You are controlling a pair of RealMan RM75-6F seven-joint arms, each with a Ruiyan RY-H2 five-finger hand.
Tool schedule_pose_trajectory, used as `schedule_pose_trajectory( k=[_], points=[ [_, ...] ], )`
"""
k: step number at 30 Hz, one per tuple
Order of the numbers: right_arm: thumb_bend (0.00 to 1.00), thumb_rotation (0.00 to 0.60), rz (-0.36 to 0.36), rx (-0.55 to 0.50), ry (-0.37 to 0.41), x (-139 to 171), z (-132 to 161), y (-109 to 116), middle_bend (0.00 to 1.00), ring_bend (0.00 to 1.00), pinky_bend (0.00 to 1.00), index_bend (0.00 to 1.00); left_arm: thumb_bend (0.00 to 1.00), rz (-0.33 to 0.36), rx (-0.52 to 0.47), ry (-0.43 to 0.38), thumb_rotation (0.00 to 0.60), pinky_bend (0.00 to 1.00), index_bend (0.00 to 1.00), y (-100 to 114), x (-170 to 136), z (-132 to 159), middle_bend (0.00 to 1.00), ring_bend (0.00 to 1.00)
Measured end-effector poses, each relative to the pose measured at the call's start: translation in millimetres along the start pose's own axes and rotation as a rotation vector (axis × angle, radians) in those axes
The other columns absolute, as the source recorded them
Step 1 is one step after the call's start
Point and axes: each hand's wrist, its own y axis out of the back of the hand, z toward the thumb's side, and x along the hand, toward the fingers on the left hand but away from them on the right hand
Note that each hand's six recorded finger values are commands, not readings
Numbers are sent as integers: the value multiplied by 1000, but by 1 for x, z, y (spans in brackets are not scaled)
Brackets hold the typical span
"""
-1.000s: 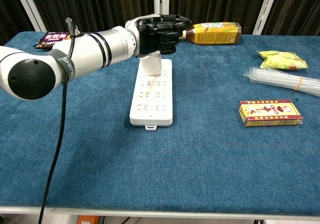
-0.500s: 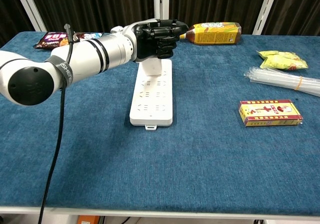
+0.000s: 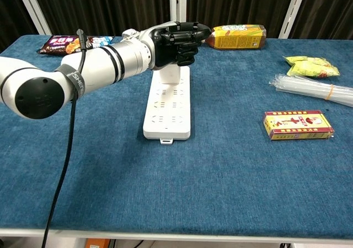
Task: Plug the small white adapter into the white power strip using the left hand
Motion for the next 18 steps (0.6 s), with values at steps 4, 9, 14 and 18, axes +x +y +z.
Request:
schedule_pose_trajectory(
  k=[4,9,14,18],
  points=[
    [77,600,0,0,0,0,0,0,138,0,0,0,703,-3,-1,3,600,884,868,-1,0,-1,940,867],
    [77,600,1,1,-2,0,0,0,138,0,0,0,703,-6,-1,10,600,884,868,-2,1,-4,940,867],
    [77,600,1,0,-2,0,0,0,138,0,0,0,703,-7,0,20,600,883,868,-2,0,-6,940,866],
    [77,600,1,1,-3,0,0,0,138,0,0,0,703,-4,-6,23,600,883,868,-1,0,-8,940,865]
  ],
)
